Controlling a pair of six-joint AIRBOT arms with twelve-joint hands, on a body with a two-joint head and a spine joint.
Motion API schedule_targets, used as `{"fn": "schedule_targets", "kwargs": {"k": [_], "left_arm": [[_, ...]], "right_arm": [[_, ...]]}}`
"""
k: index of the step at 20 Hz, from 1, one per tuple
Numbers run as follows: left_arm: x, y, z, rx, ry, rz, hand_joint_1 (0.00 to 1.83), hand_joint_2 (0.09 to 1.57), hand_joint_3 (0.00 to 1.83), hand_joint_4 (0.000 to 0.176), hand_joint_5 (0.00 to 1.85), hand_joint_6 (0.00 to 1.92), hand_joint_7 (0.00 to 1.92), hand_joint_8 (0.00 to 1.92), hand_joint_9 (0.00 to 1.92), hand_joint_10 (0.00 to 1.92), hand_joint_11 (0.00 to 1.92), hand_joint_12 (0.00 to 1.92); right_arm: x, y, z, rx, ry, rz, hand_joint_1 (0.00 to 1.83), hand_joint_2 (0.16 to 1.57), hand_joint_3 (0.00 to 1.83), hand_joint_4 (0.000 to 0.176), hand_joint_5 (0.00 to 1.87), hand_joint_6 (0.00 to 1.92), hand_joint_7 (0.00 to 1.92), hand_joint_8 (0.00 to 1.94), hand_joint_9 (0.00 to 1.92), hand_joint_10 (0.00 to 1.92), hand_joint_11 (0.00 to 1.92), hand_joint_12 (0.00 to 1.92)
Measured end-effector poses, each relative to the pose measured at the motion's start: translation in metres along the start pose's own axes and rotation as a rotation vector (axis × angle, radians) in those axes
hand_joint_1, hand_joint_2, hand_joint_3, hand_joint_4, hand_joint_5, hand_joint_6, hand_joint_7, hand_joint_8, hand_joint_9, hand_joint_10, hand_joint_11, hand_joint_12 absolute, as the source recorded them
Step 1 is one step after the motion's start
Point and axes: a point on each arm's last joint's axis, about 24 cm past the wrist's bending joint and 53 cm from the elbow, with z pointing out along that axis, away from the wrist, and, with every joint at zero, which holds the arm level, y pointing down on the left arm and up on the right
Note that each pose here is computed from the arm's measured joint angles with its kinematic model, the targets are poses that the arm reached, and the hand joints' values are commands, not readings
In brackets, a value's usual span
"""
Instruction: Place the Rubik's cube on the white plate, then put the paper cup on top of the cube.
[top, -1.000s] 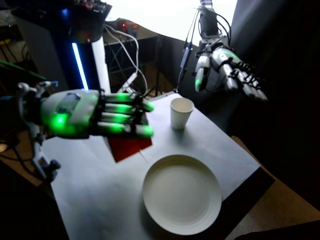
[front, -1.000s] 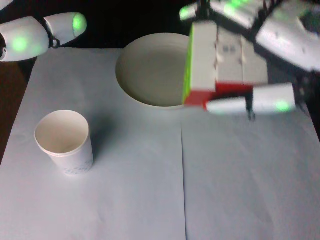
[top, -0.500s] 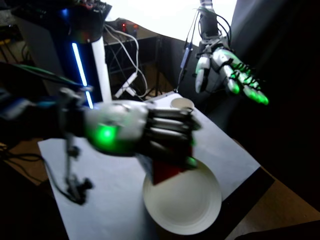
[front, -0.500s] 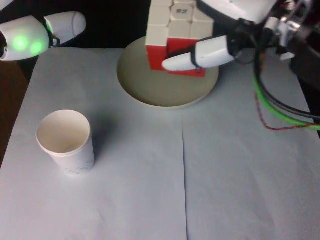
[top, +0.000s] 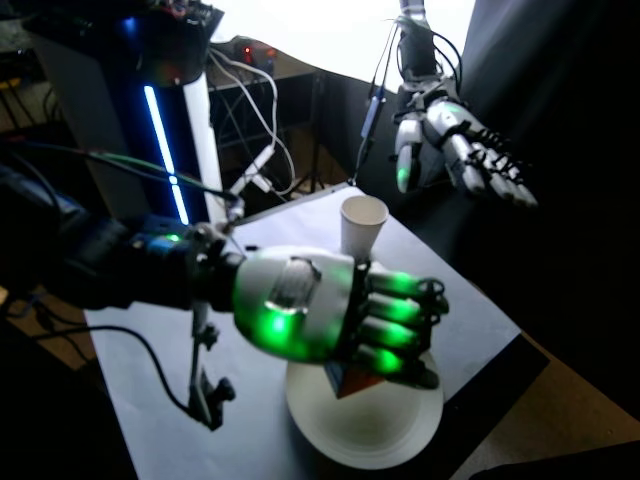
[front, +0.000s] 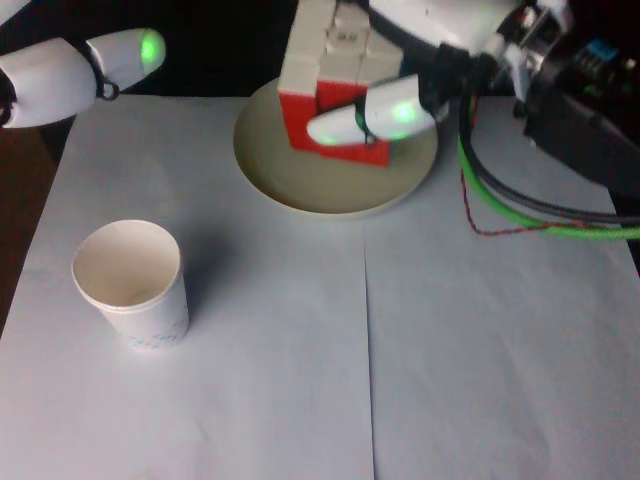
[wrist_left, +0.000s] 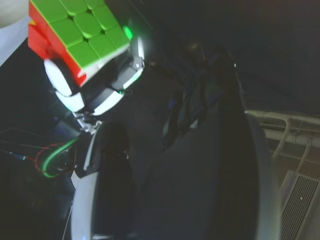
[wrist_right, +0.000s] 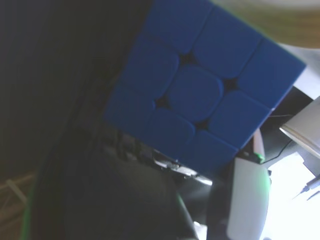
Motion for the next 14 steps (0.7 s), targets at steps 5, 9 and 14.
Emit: {"fn": "schedule_targets", "kwargs": {"k": [5, 9, 14], "left_arm": [[-0.001, 0.0, 0.0, 0.001, -0.002, -0.001, 0.27, 1.41, 0.0, 0.074, 0.05, 0.0, 0.0, 0.0, 0.0, 0.0, 0.0, 0.0], [-0.001, 0.0, 0.0, 0.002, -0.004, -0.001, 0.27, 1.4, 0.0, 0.094, 0.05, 0.0, 0.0, 0.0, 0.0, 0.0, 0.0, 0.0], [0.0, 0.0, -0.001, 0.001, -0.004, -0.001, 0.29, 1.41, 0.0, 0.097, 0.04, 0.0, 0.0, 0.0, 0.0, 0.0, 0.0, 0.0]], "right_arm": [[0.004, -0.01, -0.002, 0.026, 0.003, 0.023, 0.33, 1.29, 0.0, 0.027, 0.0, 0.0, 0.0, 0.0, 0.01, 0.37, 0.0, 0.98], [0.003, -0.009, -0.002, 0.022, 0.0, 0.022, 0.29, 1.26, 0.0, 0.035, 0.0, 0.0, 0.0, 0.0, 0.05, 0.31, 0.0, 0.96], [0.006, 0.001, -0.012, 0.007, 0.019, -0.017, 0.37, 1.26, 0.0, 0.038, 0.0, 0.0, 0.0, 0.0, 0.06, 0.28, 0.0, 1.35]]}}
